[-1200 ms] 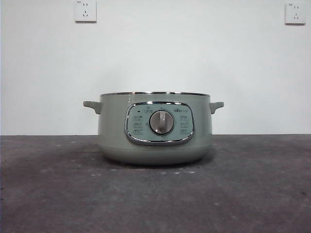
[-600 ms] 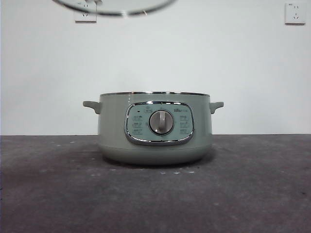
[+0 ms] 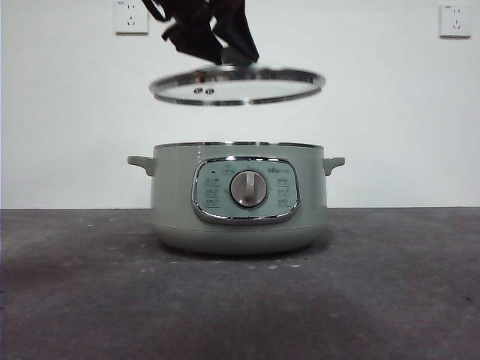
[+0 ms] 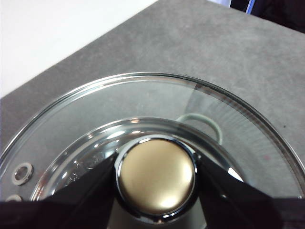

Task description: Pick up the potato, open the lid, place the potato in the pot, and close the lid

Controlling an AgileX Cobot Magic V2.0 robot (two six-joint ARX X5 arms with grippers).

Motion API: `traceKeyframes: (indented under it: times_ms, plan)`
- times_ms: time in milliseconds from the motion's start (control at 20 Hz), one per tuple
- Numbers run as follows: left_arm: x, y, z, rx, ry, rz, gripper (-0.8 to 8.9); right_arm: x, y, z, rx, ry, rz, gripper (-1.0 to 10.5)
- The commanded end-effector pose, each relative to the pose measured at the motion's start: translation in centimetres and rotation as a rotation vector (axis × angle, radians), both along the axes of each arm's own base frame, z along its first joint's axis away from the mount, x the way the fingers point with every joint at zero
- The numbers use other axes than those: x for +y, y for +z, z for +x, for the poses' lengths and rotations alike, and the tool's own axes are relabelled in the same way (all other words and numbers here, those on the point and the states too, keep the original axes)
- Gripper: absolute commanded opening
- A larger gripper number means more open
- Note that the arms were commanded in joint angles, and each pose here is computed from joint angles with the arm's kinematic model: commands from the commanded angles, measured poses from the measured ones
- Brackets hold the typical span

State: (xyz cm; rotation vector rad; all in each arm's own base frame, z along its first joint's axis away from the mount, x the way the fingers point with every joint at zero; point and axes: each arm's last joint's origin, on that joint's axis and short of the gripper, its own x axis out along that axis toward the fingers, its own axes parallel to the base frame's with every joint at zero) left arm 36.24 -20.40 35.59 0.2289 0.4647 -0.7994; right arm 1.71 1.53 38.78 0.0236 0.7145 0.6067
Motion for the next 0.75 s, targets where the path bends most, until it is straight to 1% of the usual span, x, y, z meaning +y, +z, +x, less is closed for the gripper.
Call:
traceKeyframes:
  times_ms: [50, 200, 500, 750]
  plan:
    - [-0.5, -0.1, 0.7, -0.051, -0.017, -0.022, -0.08, 0.1, -0.8, 0.1, 0.048, -0.004, -0.016, 4.7]
    - [-0.9, -1.3, 1.4, -0.040, -0.018, -0.016, -0.08, 0.2, -1.3, 0.3, 0.069, -0.004, -0.029, 4.7]
    - [-1.2, -2.9, 2.3, -0.001, -0.014, 0.005, -0.08, 0.3, -1.4, 0.4, 0.071, -0.006, -0.034, 4.7]
    - [-1.1, -3.3, 2.4, 0.012, -0.015, 0.018, -0.08, 0.2, -1.4, 0.4, 0.070, -0.007, -0.035, 4.7]
